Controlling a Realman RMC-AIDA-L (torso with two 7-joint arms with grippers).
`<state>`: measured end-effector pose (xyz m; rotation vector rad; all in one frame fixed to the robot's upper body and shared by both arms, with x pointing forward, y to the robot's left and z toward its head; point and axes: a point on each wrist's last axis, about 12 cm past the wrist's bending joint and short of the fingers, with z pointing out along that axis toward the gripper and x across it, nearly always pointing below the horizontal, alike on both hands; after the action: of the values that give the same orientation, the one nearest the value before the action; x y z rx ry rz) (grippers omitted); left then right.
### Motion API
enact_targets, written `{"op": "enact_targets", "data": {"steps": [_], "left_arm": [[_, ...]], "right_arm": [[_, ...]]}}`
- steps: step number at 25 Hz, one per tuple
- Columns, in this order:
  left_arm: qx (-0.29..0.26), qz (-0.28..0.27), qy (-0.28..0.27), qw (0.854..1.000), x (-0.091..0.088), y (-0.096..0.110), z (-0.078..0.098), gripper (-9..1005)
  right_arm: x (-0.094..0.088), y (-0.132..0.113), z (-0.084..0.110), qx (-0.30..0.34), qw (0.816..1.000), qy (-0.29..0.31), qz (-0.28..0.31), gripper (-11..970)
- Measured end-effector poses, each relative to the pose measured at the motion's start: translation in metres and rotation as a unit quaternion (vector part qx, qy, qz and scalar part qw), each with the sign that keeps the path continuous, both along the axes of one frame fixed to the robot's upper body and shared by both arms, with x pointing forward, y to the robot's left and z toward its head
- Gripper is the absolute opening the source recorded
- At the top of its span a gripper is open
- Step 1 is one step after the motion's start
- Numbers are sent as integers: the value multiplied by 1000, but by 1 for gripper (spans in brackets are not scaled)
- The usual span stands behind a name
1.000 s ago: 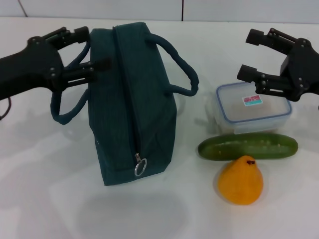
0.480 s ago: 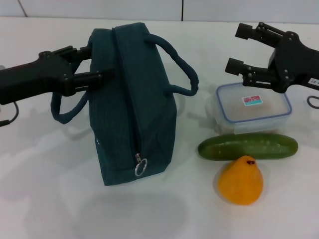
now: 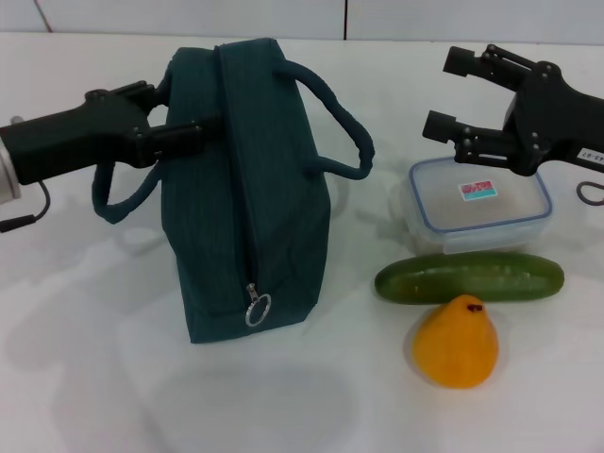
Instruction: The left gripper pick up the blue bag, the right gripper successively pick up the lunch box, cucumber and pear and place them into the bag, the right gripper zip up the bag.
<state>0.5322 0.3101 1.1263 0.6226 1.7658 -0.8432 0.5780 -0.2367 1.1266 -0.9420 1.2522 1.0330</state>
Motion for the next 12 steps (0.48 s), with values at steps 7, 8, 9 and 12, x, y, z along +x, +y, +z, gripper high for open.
{"op": "enact_targets", "data": {"steps": [7,8,9,12], "left_arm": [[5,-8,-9,1000,0,-1,-3,723],[4,-7,-9,1000,0,-1,-3,685],[2,-7,-8,1000,0,-1,-3,646],[-4,-6,-2,1000,1,-2,-2,531]], "right_arm": [[-3,-5,-4,0,1000,4,-11,856],[-4,-6,-5,1,1000,4,-13,856],[-4,-8,-5,1,1000,4,-16,856],[-5,-11,-6,3,1000,1,-23,856]]}}
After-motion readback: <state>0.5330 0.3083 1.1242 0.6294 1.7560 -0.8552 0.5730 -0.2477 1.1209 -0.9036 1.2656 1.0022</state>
